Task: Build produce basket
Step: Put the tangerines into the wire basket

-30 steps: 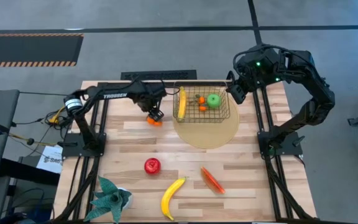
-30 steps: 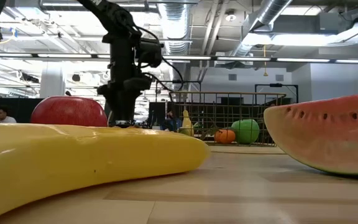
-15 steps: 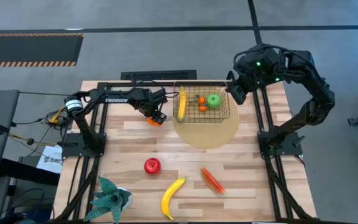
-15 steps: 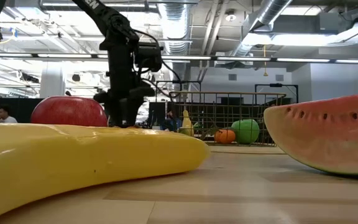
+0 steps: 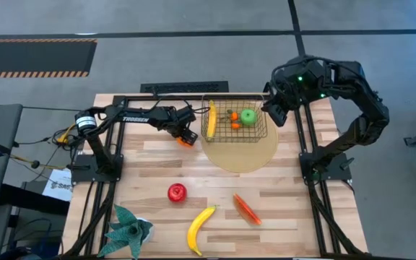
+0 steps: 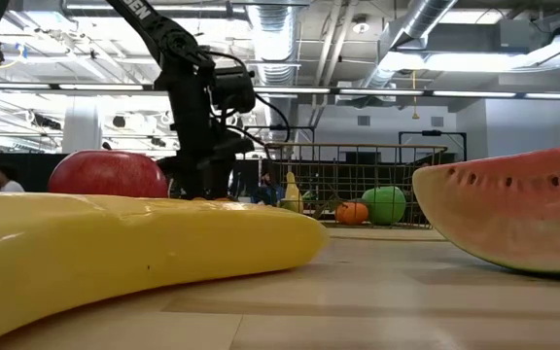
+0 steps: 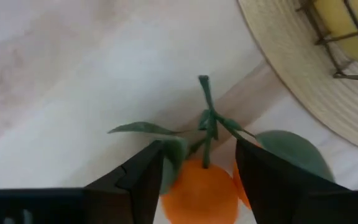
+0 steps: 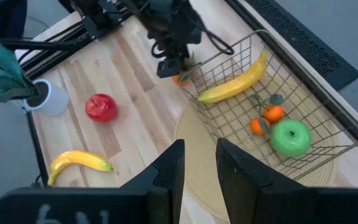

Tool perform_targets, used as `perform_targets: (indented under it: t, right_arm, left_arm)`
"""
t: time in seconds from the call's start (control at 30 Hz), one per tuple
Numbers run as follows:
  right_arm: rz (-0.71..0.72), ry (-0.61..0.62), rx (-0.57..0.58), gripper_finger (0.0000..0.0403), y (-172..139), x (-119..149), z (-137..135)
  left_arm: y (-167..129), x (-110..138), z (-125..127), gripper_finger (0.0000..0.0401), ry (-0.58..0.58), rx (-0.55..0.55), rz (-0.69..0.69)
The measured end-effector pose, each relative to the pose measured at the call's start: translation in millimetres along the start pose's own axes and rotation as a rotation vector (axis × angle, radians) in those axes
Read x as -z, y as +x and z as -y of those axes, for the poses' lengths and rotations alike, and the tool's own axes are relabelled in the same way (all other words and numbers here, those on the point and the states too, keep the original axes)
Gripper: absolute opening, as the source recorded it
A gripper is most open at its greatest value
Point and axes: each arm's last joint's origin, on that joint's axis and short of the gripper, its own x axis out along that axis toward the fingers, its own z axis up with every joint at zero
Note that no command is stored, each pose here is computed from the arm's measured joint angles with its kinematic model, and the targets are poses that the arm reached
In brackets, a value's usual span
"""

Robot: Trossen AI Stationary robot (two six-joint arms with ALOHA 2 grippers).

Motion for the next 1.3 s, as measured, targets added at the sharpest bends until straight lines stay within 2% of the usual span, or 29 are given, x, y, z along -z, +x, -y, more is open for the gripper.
perform_targets:
  t: [0.1,0.3,0.37,0.97,1.13,1.3]
  right_arm:
    - [-0.005,-0.016,-0.014,0.0111,0,2,-4]
    - [-0.010,-0.023,-0.035,0.0111,0,4,-10]
    - [-0.004,-0.019,-0.041,0.0111,0,3,-12]
    - [0.000,-0.005,-0.042,0.0111,0,3,-12]
    - [0.001,-0.003,-0.039,0.0111,0,3,-11]
    - [0.001,-0.004,-0.038,0.0111,0,3,-11]
  left_arm:
    - [0,0,0,0.0153,0.029,-0.031,0.019]
    - [0,2,3,0.0030,0.104,-0.079,0.049]
    - [0,2,4,0.0010,0.122,-0.079,0.054]
    - [-12,-1,10,0.0000,0.195,-0.100,0.043]
    - [-39,-5,18,0.0000,0.228,-0.086,0.090]
    - [-91,-8,18,0.0000,0.239,-0.095,0.201]
